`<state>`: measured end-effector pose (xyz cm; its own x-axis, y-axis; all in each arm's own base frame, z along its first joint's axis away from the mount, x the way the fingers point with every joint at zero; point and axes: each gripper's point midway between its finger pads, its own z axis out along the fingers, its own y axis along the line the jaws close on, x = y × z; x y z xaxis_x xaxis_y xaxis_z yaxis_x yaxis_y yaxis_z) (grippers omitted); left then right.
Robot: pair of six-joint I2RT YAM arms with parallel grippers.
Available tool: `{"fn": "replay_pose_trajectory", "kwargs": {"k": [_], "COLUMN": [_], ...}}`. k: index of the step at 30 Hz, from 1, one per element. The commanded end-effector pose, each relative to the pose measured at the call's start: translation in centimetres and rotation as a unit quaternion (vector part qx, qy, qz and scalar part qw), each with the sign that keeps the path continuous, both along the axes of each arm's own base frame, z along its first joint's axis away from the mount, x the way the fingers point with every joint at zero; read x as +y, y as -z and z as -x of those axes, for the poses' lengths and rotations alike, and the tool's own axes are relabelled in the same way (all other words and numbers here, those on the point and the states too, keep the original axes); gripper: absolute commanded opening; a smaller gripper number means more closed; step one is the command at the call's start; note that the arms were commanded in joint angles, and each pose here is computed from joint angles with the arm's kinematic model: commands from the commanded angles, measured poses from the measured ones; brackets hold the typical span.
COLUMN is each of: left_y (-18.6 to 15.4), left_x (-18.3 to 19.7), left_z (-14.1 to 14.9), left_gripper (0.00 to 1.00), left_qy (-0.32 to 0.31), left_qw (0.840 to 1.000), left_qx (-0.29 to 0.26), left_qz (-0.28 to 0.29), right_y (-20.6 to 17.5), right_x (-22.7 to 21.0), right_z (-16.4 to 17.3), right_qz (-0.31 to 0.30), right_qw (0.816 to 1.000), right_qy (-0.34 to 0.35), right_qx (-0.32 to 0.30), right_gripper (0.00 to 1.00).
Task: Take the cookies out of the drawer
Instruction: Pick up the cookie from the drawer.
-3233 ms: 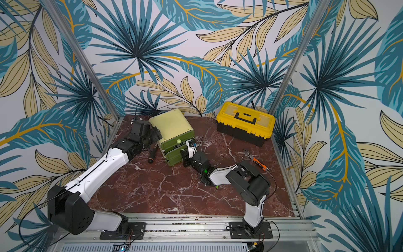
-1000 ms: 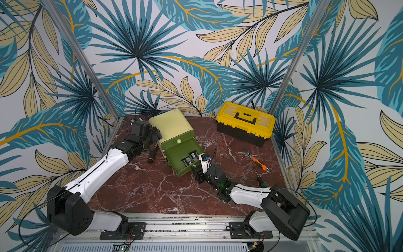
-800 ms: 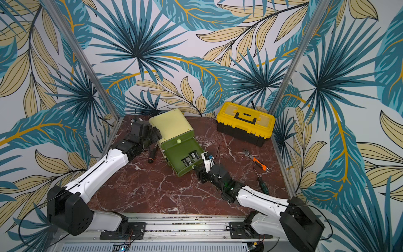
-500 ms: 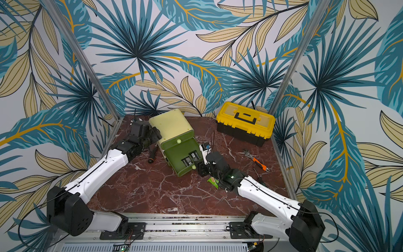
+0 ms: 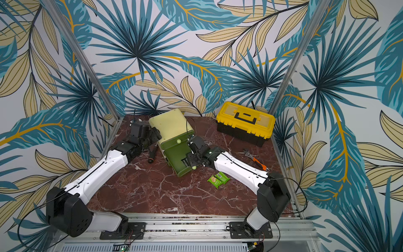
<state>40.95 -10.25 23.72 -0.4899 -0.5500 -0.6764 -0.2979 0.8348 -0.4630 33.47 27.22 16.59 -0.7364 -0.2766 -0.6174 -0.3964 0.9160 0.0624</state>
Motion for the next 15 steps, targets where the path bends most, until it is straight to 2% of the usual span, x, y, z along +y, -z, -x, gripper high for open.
{"fn": "replay_pose_trajectory", "kwargs": {"k": [1,15], "left_y": [1.9,1.8], "left_x": [0.9,0.7], "left_z": [1.3,1.1], "left_gripper": [0.81,0.81], "left_qy": [-0.004,-0.002], "left_qw": [0.999,0.999], "left_qx": [0.031,0.031], "left_qz": [-0.011,-0.011], "right_y": [0.6,4.0], "right_x": [-0.2,-1.2], "right_z": [-0.7,-3.1], "right_qz": [0.016,0.041], "right_qw": [1.000,0.997], "right_qy": [0.010,0.040], "right_qx": [0.012,0.045], "right_gripper": [0.62,0.61]}}
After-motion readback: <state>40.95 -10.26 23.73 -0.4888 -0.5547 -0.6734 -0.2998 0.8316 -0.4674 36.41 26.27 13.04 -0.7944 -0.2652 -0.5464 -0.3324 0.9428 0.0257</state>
